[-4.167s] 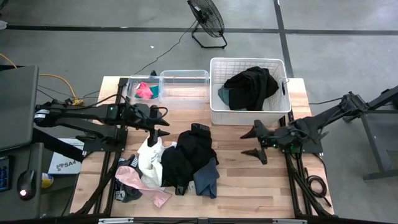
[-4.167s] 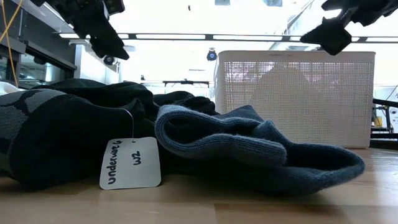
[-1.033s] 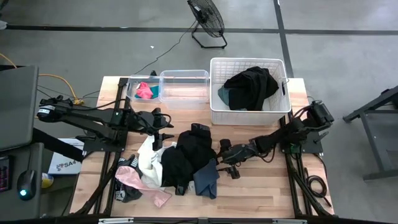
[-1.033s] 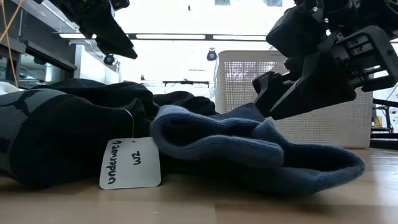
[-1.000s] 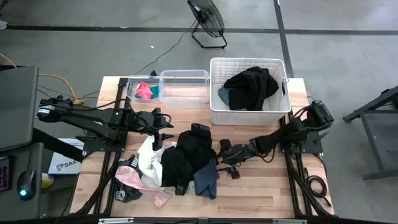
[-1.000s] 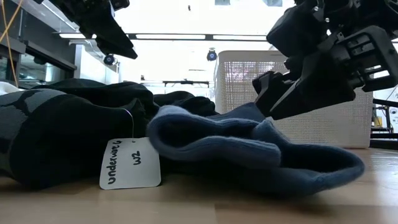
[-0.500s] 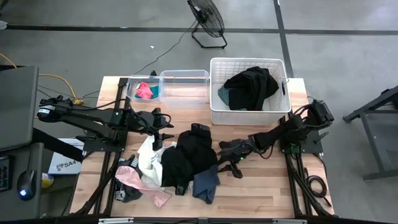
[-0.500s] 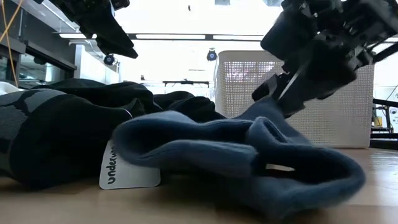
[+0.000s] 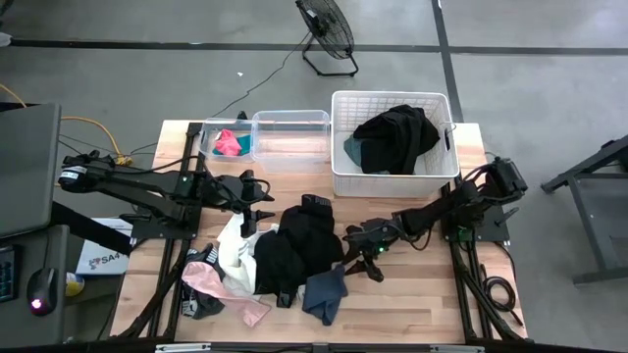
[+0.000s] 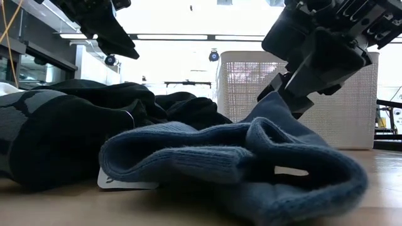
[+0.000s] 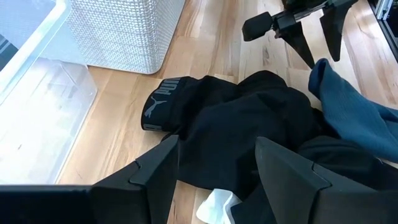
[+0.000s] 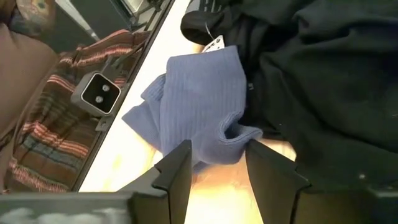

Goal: Pick & Place Cloths
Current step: Put the dark blue sock into the left transparent bin

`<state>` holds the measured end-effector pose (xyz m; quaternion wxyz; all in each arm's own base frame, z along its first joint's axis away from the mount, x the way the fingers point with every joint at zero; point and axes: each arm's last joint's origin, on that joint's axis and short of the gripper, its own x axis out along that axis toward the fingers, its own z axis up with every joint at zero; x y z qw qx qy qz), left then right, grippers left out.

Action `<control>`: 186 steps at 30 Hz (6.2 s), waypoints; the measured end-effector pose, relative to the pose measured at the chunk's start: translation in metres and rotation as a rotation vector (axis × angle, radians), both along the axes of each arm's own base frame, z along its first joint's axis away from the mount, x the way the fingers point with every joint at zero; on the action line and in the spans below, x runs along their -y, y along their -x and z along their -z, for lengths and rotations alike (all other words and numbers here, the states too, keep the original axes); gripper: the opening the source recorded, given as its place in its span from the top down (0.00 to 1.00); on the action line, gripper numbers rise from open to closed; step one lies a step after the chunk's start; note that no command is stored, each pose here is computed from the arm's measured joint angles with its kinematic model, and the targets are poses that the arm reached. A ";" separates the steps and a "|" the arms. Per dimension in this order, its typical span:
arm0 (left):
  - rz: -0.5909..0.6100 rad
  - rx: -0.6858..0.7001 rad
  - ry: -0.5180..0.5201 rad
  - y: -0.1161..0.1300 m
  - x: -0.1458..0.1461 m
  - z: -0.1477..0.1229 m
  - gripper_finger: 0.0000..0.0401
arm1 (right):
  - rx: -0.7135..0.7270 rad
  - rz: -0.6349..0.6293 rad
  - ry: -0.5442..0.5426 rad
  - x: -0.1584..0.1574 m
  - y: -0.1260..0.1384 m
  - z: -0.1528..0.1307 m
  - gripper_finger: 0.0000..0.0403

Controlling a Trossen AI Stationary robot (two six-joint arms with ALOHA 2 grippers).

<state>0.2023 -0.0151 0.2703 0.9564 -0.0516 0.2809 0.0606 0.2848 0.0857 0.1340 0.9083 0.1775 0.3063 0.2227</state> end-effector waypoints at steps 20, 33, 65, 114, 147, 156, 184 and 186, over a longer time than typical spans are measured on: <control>0.000 0.000 0.000 0.000 0.000 0.000 0.49 | -0.013 0.006 0.033 -0.004 -0.002 0.012 0.43; 0.000 -0.006 0.000 0.000 0.000 0.001 0.49 | 0.099 -0.061 0.197 -0.010 -0.002 0.014 0.50; -0.002 -0.010 0.003 0.000 0.000 0.001 0.49 | -0.006 -0.116 0.312 -0.014 -0.004 0.035 0.99; 0.011 0.554 -0.188 -0.016 0.000 -0.053 0.17 | 0.663 0.151 0.622 0.095 -0.057 -0.189 0.99; 0.044 0.520 -0.078 -0.040 0.004 -0.036 0.39 | 0.844 0.202 0.675 0.108 -0.079 -0.230 0.99; 0.051 0.526 -0.106 -0.037 0.004 -0.038 0.96 | 0.813 0.210 0.673 0.109 -0.080 -0.227 0.99; -0.477 0.205 -0.488 0.001 -0.018 -0.052 0.99 | 0.465 0.586 0.647 0.110 -0.022 -0.254 0.21; -0.533 0.154 -0.530 0.008 -0.025 -0.054 0.99 | 0.444 0.590 0.636 0.111 -0.016 -0.255 0.21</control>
